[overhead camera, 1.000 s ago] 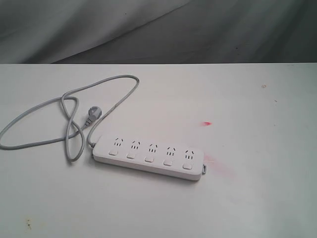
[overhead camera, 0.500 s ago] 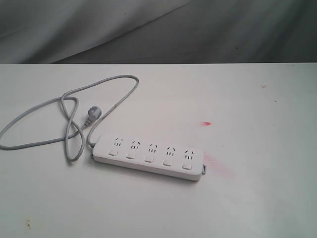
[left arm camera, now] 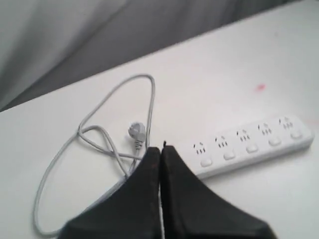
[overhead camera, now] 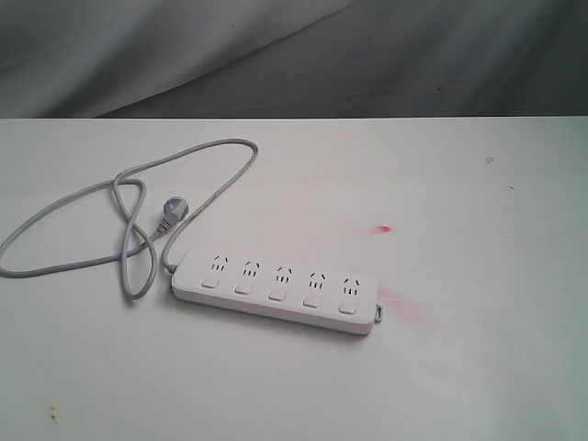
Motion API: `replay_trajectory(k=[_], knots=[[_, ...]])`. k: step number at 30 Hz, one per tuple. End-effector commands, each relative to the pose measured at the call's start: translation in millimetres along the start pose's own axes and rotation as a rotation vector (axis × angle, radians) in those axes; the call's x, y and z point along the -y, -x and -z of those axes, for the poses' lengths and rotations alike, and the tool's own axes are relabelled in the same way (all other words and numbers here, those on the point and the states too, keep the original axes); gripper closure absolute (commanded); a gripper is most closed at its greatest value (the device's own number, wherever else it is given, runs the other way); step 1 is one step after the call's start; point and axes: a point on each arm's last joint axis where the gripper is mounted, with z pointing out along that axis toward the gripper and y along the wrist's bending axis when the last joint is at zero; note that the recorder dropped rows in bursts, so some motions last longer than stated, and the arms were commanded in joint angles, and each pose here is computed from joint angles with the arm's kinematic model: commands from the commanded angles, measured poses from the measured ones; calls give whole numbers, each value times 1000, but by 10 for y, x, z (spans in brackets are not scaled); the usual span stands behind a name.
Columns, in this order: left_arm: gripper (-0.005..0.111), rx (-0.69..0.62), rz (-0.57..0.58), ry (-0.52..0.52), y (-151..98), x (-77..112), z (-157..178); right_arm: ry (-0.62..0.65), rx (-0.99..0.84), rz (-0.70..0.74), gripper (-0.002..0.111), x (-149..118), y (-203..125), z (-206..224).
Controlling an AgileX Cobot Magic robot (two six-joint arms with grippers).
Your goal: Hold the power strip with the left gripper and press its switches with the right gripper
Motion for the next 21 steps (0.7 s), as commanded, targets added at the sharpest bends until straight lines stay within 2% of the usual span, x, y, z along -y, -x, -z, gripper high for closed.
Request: replay_trajectory(k=[1, 5, 9, 16, 21], knots=[[107, -205, -240, -145, 261, -57, -333, -8, 2, 2, 108, 3, -8, 4], [107, -323, -424, -260, 423, -128, -677, -8, 2, 2, 108, 3, -8, 4], [107, -335, -571, -299, 494, -205, -1033, -8, 2, 2, 108, 3, -8, 4], [107, -344, -821, -360, 357, -270, -1557, -8, 2, 2, 108, 3, -8, 4], [107, -338, -873, -411, 227, -269, -1898, -8, 2, 2, 108, 3, -8, 4]])
